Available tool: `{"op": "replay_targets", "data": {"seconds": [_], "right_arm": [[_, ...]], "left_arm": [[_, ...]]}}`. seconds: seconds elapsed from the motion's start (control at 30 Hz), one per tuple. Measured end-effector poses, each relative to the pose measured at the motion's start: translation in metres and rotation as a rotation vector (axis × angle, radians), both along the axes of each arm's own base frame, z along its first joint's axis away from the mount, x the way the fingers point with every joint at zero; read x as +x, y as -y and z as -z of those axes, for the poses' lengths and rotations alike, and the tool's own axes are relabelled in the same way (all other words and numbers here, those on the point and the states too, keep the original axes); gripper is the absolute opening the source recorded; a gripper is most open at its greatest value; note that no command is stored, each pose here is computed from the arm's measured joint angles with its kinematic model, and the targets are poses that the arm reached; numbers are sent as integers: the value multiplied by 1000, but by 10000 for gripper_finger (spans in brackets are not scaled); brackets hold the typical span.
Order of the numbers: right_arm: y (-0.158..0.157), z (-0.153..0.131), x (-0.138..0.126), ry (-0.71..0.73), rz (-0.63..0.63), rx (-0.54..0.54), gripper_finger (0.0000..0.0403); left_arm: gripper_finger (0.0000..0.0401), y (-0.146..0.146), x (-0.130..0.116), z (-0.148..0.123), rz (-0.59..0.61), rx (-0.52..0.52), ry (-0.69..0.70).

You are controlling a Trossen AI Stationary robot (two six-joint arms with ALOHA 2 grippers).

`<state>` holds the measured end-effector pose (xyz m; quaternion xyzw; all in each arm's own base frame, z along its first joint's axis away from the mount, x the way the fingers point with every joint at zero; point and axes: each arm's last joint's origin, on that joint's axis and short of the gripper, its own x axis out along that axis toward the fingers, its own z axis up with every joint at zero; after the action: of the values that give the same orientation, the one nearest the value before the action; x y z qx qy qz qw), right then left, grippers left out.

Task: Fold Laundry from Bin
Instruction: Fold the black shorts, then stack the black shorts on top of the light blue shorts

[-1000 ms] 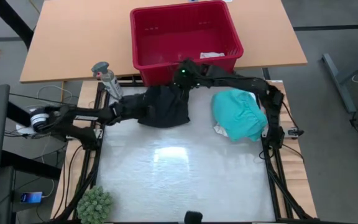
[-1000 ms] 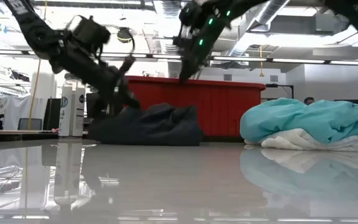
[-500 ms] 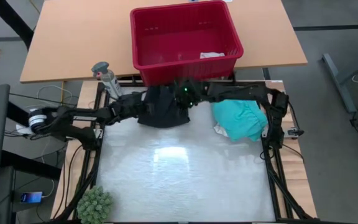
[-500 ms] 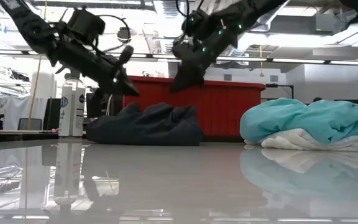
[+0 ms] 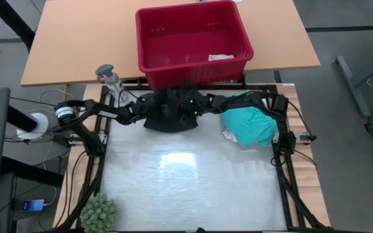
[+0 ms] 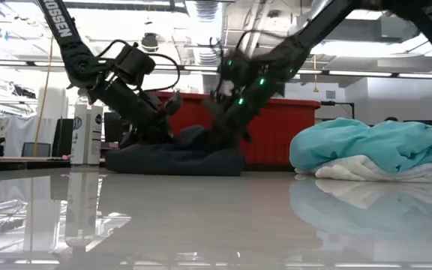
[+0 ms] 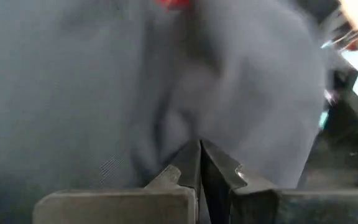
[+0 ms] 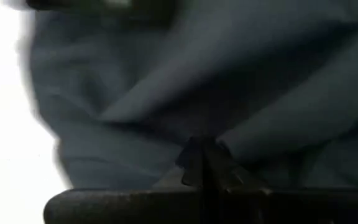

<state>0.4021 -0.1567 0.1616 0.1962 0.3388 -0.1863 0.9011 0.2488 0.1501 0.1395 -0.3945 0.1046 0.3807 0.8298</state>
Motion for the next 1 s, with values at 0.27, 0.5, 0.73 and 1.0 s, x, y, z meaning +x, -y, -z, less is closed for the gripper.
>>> {"op": "replay_targets", "data": {"seconds": [0.27,0.5,0.73,1.0], "right_arm": [[-2,3,-13,-148,59,12,17],[-27,-1,-18,-259,8,38,17],[-51,-16,-16,-238,-34,-2,17],[-58,-90,-46,-127,7,-49,42]], "left_arm": [[0,6,-16,14,-92,-114,-215],[0,17,-16,6,-67,-154,-193],[0,39,-19,-30,-3,-124,-91],[0,48,-49,-80,-57,15,-5]]}}
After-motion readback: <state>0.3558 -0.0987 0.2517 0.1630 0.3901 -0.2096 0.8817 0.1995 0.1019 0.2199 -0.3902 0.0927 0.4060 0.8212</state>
